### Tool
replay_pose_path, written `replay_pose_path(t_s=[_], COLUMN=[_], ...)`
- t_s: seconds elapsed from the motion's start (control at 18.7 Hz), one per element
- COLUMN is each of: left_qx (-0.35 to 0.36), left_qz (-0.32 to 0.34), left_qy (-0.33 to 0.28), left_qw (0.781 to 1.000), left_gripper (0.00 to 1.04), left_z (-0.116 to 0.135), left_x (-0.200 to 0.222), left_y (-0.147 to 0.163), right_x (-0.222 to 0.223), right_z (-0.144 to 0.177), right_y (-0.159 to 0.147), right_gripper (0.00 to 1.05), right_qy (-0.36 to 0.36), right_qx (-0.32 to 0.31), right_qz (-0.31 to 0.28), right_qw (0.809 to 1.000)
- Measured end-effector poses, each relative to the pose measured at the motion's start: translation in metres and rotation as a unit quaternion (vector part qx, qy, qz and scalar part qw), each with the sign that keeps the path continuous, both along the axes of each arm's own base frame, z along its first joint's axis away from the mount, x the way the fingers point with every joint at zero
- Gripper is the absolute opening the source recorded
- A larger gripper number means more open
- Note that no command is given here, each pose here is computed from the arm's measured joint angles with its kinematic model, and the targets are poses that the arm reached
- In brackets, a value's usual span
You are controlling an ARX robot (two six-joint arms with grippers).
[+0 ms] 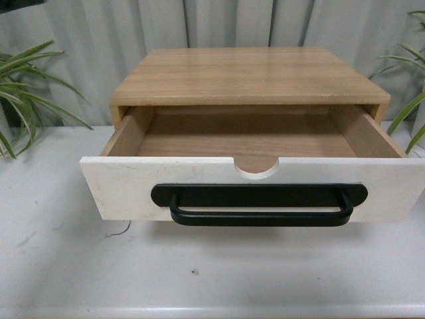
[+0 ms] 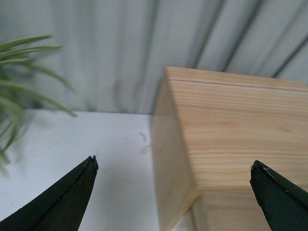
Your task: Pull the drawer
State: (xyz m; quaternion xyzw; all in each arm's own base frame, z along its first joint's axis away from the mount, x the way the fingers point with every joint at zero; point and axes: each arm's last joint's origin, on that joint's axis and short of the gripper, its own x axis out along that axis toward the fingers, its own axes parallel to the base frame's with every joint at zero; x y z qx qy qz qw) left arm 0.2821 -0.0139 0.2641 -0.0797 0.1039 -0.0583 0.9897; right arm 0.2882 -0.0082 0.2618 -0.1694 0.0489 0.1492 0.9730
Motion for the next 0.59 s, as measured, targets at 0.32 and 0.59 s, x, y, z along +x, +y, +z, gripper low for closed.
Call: replay_pose_path(t_s=[0.32,0.59], left_qx=[0.011,0.068], left_qz=[0.079,0.058], left_qy=[-0.086,-0.101], left_qw=[0.993,0.991], left_gripper=[0.77,0.34], left_z=[-0.029,-0.056], left_x=[-0.059,-0.091], left_y=[0.039,0.026], right_x=[-0.060,-0.107], right_z=[-0.028,-0.053], right_y=[-0.023,-0.009], right_gripper=[0.78,0.34], right_qy=[-0.039,-0.048], right_qx=[0.208,0.175], right_qz=[-0.144,-0.151], right_qw=[0.967,0.972])
